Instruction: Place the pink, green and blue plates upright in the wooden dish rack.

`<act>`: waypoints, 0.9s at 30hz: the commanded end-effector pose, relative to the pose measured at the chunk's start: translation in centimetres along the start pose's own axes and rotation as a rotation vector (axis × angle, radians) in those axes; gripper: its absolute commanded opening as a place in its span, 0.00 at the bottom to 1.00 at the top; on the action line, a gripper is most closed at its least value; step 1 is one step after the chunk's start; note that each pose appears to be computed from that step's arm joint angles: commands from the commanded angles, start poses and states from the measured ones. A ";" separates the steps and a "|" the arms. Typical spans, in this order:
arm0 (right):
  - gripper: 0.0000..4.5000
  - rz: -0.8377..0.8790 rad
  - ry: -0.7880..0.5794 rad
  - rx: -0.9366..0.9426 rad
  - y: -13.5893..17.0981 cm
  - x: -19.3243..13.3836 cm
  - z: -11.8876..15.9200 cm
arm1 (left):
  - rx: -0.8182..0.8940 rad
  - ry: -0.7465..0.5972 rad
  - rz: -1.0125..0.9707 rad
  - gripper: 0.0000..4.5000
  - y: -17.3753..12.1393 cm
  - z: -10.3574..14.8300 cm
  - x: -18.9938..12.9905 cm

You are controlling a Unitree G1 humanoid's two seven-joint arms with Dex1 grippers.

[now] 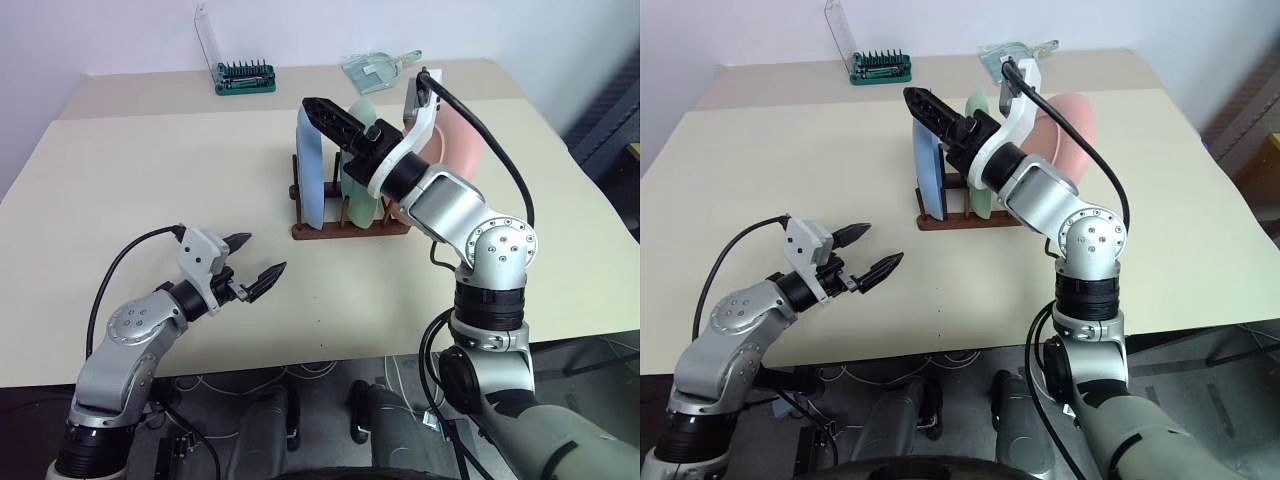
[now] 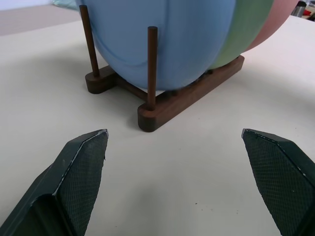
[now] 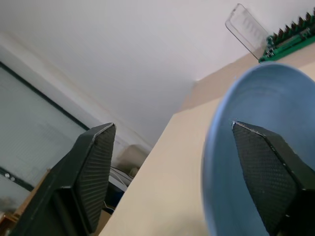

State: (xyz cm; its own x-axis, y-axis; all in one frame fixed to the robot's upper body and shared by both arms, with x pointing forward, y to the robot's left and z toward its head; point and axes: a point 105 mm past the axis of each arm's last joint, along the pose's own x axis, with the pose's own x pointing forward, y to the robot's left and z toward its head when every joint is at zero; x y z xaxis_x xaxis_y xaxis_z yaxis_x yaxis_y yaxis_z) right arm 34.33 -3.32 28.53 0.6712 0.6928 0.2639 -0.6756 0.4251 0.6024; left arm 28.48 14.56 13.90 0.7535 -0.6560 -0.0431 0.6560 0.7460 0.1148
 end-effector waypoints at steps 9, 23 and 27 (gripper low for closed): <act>0.85 0.218 -0.096 -0.476 5.6 -1.2 4.6 | 0.021 -0.042 -0.009 1.00 -0.3 1.1 -0.1; 0.01 -0.227 -0.002 -1.150 -2.5 -11.8 14.4 | 0.025 -0.027 -0.201 1.00 -3.8 1.2 1.3; 0.01 -0.363 0.119 -1.283 -4.8 -14.2 14.5 | 0.054 -0.026 -0.279 1.00 -5.1 1.5 2.2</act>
State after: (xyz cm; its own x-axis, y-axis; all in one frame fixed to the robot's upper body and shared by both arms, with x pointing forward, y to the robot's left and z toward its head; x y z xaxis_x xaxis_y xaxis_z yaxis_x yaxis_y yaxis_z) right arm 33.24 -22.73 31.34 0.8762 0.4727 0.0941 -0.3855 0.8045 -0.4519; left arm 27.30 9.96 13.84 0.5783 -0.8127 -0.0716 0.8140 0.5689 0.1172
